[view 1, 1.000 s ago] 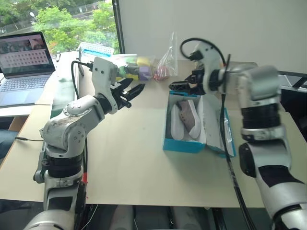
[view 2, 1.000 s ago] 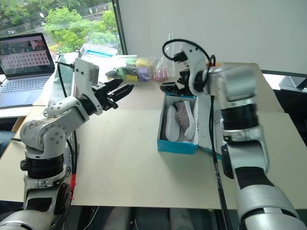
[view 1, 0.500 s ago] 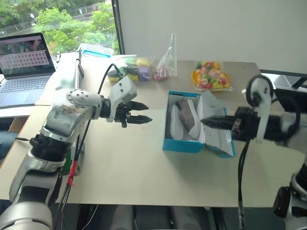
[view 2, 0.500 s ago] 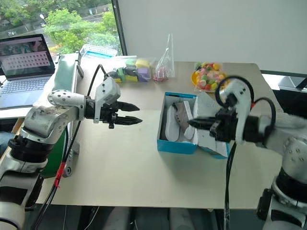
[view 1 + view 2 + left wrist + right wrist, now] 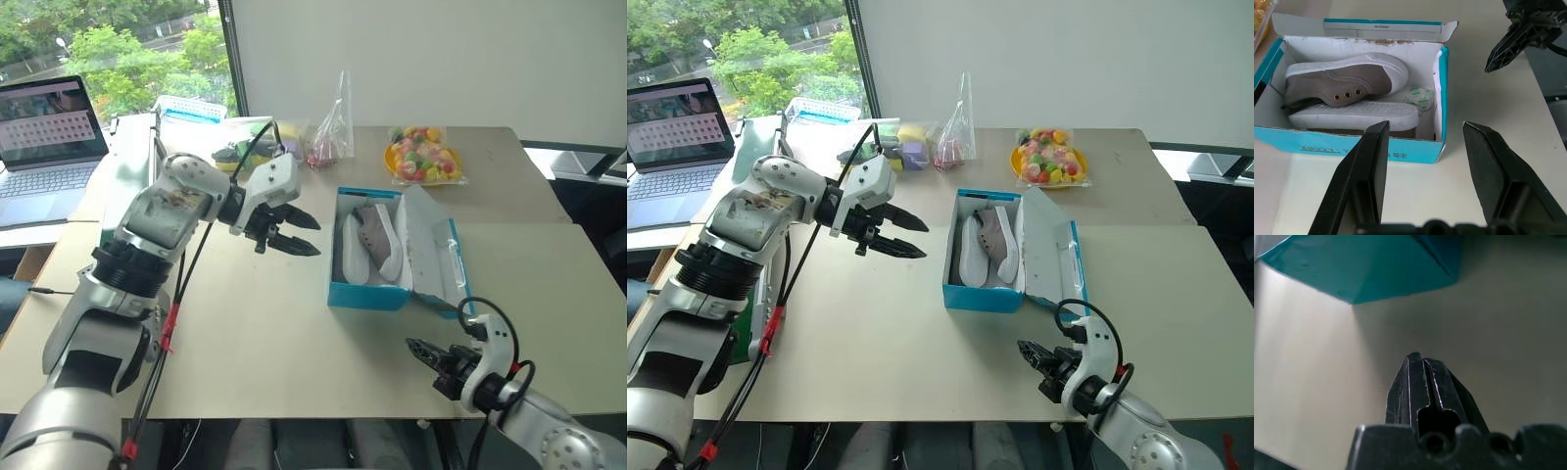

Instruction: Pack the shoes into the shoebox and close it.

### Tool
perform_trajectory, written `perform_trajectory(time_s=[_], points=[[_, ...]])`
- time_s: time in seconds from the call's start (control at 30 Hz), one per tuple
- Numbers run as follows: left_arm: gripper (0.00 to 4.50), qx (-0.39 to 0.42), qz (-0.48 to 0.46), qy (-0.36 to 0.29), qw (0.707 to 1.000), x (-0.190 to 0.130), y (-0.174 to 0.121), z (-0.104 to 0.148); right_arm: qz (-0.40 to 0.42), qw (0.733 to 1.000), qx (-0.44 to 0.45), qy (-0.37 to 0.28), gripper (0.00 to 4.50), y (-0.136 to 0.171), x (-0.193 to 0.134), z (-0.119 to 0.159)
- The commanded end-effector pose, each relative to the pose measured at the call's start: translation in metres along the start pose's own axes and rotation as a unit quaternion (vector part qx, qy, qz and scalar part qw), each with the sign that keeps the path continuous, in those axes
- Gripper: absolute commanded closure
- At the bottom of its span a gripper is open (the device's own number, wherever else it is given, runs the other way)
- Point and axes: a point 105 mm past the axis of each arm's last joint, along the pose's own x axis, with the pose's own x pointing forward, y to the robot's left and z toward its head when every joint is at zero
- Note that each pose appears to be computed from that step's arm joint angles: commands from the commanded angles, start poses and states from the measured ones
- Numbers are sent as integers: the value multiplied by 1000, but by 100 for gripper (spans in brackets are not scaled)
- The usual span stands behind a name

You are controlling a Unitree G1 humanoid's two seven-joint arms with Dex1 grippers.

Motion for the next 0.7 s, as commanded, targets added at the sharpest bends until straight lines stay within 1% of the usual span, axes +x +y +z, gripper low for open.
perform_trajectory(time_s=[0.03, 0.27, 0.33, 0.4, 0.5, 0.7], points=[[199, 28, 4, 4, 1000, -8, 1, 10, -43, 997, 19, -63, 442, -21, 23, 10], [199, 22, 6, 14, 1000, -14, -4, 9, -48, 989, 47, -130, 442, -39, 60, 21], [199, 17, 6, 14, 1000, -16, -6, 9, -50, 988, 44, -138, 442, -42, 64, 23], [199, 15, 11, 18, 1000, -18, -6, 8, -51, 983, 57, -166, 442, -45, 63, 29], [199, 13, 21, 24, 999, -22, -6, 6, -41, 977, 54, -203, 442, -45, 52, 41], [199, 11, 29, 30, 999, -23, -9, 2, -65, 950, -20, -305, 442, -51, 6, 96]])
